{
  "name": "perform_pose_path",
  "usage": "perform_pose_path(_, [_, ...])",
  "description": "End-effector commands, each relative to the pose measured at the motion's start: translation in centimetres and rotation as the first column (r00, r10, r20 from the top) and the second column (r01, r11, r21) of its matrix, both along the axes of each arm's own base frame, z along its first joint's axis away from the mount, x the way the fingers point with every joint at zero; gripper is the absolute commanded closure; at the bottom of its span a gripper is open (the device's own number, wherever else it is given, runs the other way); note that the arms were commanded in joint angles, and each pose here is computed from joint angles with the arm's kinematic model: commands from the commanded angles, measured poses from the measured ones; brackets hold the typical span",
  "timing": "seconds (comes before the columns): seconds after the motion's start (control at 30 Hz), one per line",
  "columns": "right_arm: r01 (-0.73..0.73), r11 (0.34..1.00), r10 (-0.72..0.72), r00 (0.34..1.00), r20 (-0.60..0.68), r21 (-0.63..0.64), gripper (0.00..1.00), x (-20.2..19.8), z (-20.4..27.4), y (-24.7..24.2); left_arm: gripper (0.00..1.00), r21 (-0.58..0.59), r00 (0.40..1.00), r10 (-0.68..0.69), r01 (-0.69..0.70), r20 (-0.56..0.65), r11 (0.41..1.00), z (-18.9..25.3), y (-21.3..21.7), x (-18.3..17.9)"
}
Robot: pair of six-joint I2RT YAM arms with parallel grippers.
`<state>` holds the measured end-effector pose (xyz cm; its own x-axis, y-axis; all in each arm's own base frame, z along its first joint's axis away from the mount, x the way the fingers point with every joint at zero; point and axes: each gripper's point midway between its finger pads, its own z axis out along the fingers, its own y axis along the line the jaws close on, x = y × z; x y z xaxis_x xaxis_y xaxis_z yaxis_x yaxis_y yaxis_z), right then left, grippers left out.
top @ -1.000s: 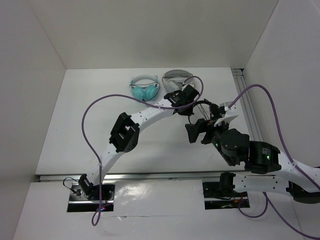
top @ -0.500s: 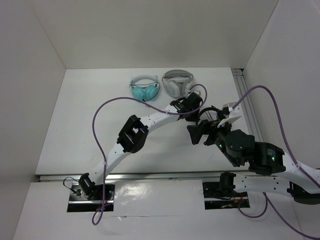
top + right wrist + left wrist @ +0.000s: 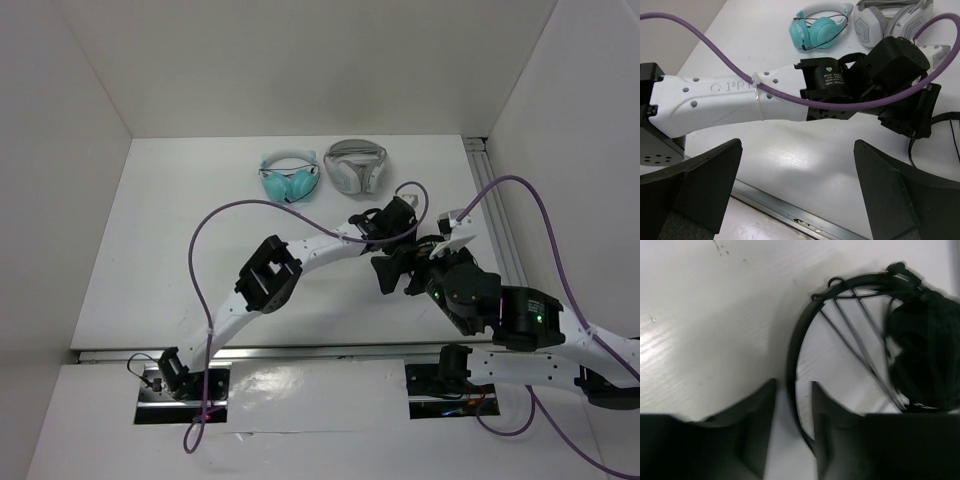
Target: Wrap the headphones
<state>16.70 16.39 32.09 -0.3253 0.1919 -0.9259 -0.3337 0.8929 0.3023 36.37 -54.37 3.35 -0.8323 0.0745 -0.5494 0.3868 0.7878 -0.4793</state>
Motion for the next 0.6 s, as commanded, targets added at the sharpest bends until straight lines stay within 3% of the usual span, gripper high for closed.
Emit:
perform_pose_path(0.0, [0.003,0.999,-0.003,1.000,0.002,0.039,0.00,0.0,0.3,0.1,0.49,-0.029,1.000,0.001,-0.001,0.000,1.000,2.2,0.2,-0.6])
perform_pose_path(0.03, [0.003,0.999,-0.003,1.000,0.005,0.048,0.00,0.0,0.4,-0.1,0.35,-0.011,1.000,0.001,-0.001,-0.014,1.000,1.5,0.8,-1.1])
perform_pose_path(0.1, [0.003,0.999,-0.003,1.000,0.005,0.048,0.00,0.0,0.5,-0.1,0.16,-0.024,1.000,0.011,-0.011,0.007,1.000,3.2,1.2,-1.1])
perform_pose_path(0.13, [0.003,0.999,-0.003,1.000,0.005,0.048,0.00,0.0,0.5,-0.1,0.00,-0.029,1.000,0.011,-0.011,0.011,1.000,2.9,1.5,-1.3])
perform_pose_path(0.3, [-0.053,0.997,0.053,0.999,0.007,0.053,0.00,-0.5,0.5,0.6,0.00,-0.070,0.995,0.073,-0.068,0.070,0.995,6.9,3.8,-1.7])
perform_pose_path(0.33, [-0.070,0.996,0.069,0.997,0.018,0.058,0.00,-0.7,0.8,0.6,0.00,-0.088,0.986,0.109,-0.098,0.125,0.991,10.0,4.9,-1.3])
perform_pose_path(0.4, [-0.106,0.993,0.104,0.994,0.034,0.047,0.00,-0.8,0.5,1.4,0.00,-0.046,0.978,0.137,-0.131,0.158,0.990,10.5,7.2,-1.8])
perform_pose_path(0.43, [-0.121,0.992,0.119,0.992,0.052,0.038,0.00,-0.8,0.9,1.6,0.00,-0.068,0.960,0.195,-0.184,0.204,0.980,13.7,9.2,-1.1])
perform_pose_path(0.53, [-0.121,0.993,0.120,0.992,0.038,0.005,0.00,-0.7,1.0,1.9,0.00,0.003,0.947,0.241,-0.247,0.213,0.969,13.7,14.5,-2.2])
perform_pose_path(0.57, [-0.108,0.993,0.109,0.994,0.002,-0.049,0.00,-0.6,-0.1,2.0,0.00,-0.027,0.919,0.293,-0.297,0.265,0.955,17.1,16.9,-2.6])
